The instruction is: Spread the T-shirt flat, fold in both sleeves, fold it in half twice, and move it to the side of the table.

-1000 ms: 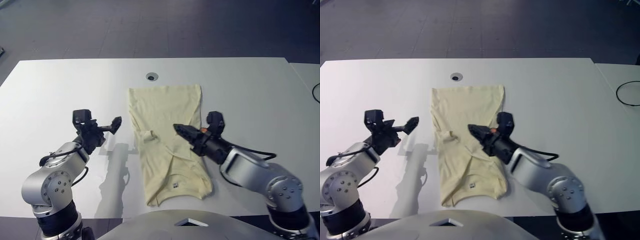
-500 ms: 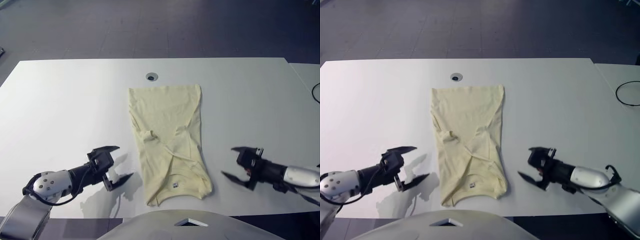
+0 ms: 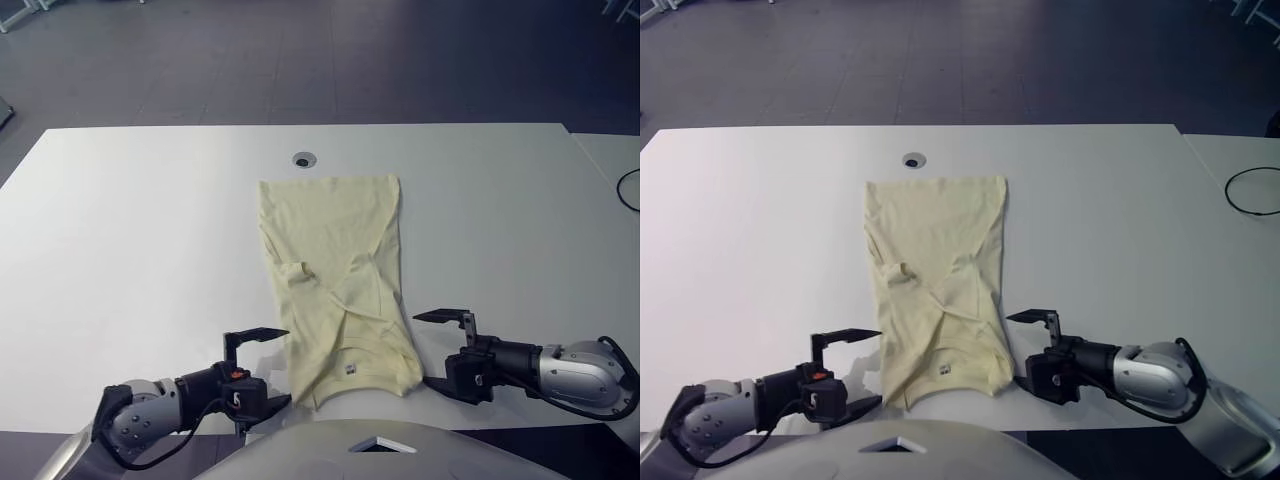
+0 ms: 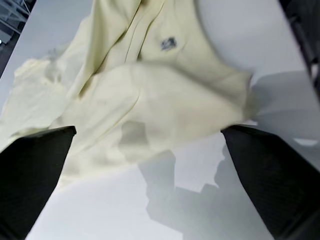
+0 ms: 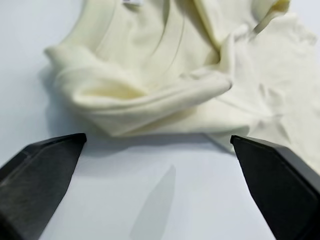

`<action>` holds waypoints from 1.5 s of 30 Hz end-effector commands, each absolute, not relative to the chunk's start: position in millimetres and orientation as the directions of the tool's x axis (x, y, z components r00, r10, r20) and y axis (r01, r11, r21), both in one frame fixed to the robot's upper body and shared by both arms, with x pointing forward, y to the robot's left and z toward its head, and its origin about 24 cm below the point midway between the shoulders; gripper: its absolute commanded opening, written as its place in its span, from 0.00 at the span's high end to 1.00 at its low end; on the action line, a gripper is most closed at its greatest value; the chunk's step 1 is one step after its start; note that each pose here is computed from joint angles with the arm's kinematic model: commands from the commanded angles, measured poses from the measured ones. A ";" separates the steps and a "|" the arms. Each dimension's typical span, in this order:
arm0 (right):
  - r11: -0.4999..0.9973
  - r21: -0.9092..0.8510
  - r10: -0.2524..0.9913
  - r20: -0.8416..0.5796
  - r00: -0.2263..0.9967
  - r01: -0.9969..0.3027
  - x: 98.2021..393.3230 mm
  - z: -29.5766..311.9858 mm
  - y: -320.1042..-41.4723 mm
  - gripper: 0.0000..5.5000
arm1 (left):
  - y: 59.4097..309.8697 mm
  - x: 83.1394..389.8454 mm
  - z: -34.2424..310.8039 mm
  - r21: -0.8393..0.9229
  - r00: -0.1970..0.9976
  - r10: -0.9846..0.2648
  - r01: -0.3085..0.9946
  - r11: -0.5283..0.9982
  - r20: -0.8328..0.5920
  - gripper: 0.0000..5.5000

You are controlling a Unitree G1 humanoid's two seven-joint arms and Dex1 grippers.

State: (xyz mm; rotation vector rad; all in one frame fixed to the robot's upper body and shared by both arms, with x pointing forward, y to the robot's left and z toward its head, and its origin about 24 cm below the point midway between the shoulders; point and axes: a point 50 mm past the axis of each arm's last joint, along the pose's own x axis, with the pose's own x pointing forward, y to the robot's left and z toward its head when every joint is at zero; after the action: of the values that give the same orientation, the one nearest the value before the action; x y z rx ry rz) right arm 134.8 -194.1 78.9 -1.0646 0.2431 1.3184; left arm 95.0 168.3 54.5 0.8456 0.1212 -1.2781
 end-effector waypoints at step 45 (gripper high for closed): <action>-0.073 -0.029 0.808 -0.587 -0.042 -0.997 132.5 121.9 -170.3 1.00 | 176.0 109.0 90.0 0.148 -0.046 -0.794 0.974 -0.169 -0.606 0.99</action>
State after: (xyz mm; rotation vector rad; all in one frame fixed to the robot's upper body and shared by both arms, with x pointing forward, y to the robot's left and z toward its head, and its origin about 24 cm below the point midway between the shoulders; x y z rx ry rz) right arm 128.9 -169.7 111.2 -0.5522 0.4292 1.5517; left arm 105.9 177.3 79.3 0.6932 0.3132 -1.5969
